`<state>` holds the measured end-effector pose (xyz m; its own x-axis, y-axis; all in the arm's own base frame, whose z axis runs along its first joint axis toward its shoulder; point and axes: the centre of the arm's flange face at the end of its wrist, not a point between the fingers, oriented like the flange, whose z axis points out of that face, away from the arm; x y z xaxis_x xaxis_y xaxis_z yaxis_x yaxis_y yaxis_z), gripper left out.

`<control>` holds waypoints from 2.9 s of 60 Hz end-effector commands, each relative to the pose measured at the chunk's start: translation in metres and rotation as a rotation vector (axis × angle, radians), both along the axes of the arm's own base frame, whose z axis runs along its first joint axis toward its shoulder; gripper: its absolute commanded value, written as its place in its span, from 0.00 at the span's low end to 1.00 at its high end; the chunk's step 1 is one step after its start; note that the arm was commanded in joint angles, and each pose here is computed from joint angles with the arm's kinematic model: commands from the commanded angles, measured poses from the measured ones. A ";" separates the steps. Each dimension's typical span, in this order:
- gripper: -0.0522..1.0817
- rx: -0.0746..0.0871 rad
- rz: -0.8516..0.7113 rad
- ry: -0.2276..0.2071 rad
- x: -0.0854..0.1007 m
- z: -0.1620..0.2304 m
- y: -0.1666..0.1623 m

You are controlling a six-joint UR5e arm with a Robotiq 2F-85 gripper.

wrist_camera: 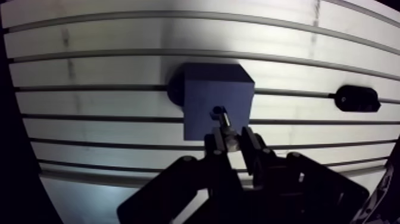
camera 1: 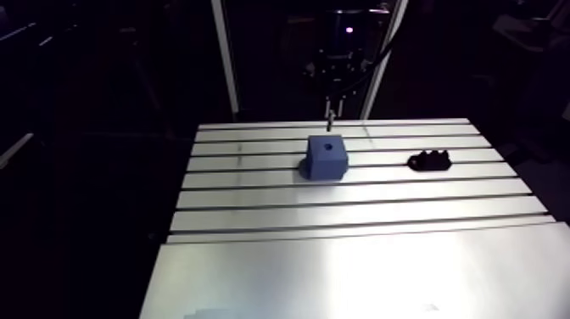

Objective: Pick up the M10 bolt and insert it into the hex recess until seated.

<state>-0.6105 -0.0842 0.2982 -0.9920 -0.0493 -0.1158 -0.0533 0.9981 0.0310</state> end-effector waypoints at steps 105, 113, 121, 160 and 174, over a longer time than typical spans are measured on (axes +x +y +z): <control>0.74 -0.002 0.018 -0.050 0.002 -0.029 0.001; 0.74 -0.002 0.018 -0.050 0.002 -0.029 0.001; 0.74 -0.002 0.018 -0.050 0.002 -0.029 0.001; 0.74 -0.004 0.018 -0.062 0.006 -0.035 0.002; 0.74 -0.004 0.018 -0.054 0.004 -0.034 0.002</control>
